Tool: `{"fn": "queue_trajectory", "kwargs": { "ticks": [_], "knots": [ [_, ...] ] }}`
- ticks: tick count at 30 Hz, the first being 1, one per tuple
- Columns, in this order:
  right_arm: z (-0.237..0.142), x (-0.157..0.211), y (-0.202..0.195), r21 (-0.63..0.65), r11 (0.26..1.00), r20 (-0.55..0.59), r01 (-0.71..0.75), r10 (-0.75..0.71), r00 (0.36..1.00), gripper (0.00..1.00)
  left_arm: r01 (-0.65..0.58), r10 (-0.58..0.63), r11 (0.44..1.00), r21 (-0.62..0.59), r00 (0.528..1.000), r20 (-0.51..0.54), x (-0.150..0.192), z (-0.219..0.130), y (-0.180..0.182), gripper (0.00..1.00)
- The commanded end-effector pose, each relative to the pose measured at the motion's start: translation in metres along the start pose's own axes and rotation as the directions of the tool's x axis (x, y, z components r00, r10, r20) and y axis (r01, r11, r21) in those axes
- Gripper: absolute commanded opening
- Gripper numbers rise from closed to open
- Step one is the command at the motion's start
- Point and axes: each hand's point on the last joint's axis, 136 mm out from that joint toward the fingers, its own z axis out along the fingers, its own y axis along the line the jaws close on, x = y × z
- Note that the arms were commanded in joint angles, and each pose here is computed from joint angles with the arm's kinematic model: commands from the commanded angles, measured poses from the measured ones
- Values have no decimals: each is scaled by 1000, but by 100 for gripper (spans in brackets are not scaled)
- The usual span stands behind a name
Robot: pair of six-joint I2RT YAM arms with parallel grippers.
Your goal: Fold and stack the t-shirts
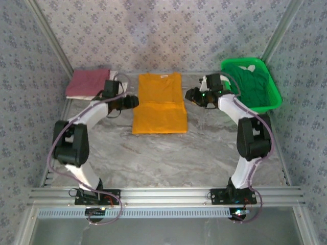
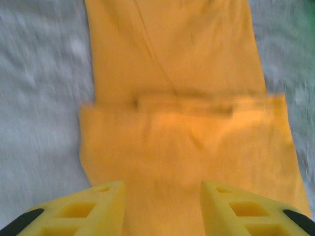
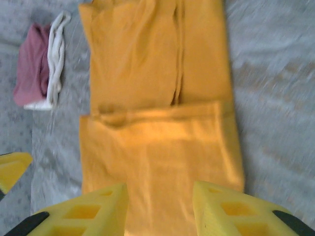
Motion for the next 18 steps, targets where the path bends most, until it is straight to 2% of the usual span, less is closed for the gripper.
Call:
{"fn": "queue_trajectory", "kwargs": {
  "ticks": [1,4,7,18],
  "knots": [
    [3,47,17,-60,992,-56,114,-118,991,38,19,-19,1000,25,1000,15,27,-6,-15,42],
    [15,76,14,-53,988,-90,146,-151,984,32,0,0,1000,17,1000,-11,56,2,-22,40],
    [31,88,8,-43,990,-137,133,-137,981,25,8,-7,1000,25,999,-48,70,16,-22,37],
    [81,110,-26,29,998,-230,53,-45,972,21,94,-101,994,-52,981,-165,112,61,11,35]
  ]
}}
